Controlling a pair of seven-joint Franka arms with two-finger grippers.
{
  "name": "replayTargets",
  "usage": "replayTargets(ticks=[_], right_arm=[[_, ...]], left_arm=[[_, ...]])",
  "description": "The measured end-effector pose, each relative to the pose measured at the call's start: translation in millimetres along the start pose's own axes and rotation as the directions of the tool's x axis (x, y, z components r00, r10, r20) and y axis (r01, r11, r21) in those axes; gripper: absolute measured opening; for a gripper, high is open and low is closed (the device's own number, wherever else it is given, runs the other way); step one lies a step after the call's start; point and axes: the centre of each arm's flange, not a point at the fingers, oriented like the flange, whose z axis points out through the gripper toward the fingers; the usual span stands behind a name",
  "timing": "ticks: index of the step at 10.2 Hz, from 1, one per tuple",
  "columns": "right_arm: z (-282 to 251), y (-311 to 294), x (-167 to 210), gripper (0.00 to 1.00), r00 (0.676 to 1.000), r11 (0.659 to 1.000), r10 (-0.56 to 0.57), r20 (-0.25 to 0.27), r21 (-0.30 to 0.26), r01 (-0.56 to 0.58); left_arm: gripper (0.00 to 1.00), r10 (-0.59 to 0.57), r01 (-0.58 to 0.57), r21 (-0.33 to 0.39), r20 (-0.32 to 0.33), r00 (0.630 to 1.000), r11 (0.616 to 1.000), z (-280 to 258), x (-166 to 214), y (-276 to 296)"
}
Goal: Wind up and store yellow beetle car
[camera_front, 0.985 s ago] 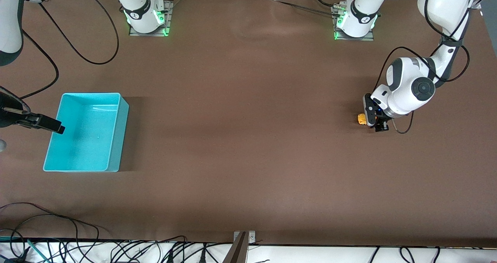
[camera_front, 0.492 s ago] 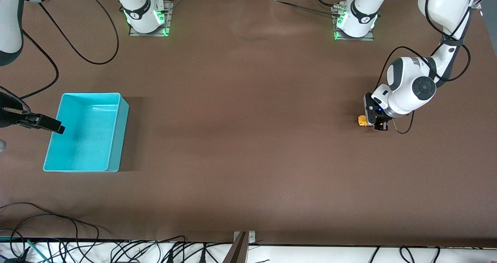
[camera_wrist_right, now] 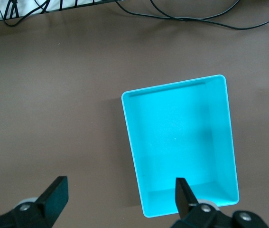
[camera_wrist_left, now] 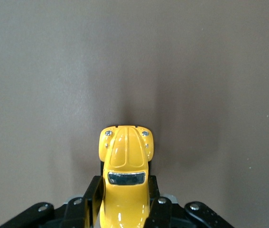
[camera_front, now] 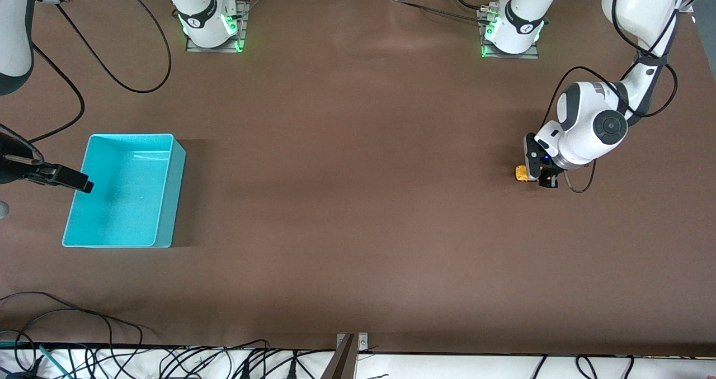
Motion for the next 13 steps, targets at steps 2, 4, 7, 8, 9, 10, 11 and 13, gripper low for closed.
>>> replayTargets(ticks=[2,4,7,8,9,10,11,13], right_arm=[[0,0,0,1.0,1.0,1.0,0.0,0.0,0.0,0.0],[0,0,0,1.0,1.0,1.0,0.0,0.0,0.0,0.0],[0,0,0,1.0,1.0,1.0,0.0,0.001,0.0,0.0],[1,0,0,1.0,1.0,1.0,0.0,0.001,0.0,0.0],[1,0,0,1.0,1.0,1.0,0.0,0.002,0.0,0.0],[1,0,0,1.0,1.0,1.0,0.0,0.002,0.0,0.0],[1,0,0,1.0,1.0,1.0,0.0,0.002,0.0,0.0],[2,0,0,1.0,1.0,1.0,0.001,0.003,-0.001,-0.001]], left_arm=[[0.42,0.019,-0.019,-0.024,0.002,1.0,1.0,-4,10,3],[0.42,0.022,-0.022,-0.035,0.003,1.0,0.999,-5,11,4],[0.42,0.02,-0.02,-0.056,0.004,1.0,0.998,4,10,7],[0.42,0.018,-0.017,-0.057,0.004,1.0,0.998,4,9,7],[0.42,0.012,-0.012,-0.056,0.005,1.0,0.998,4,6,7],[0.42,0.004,-0.004,-0.056,0.007,1.0,0.998,4,1,7],[0.42,-0.004,0.005,-0.055,0.009,1.0,0.998,5,-3,7],[0.42,-0.012,0.013,-0.051,0.026,1.0,0.999,5,-20,6]])
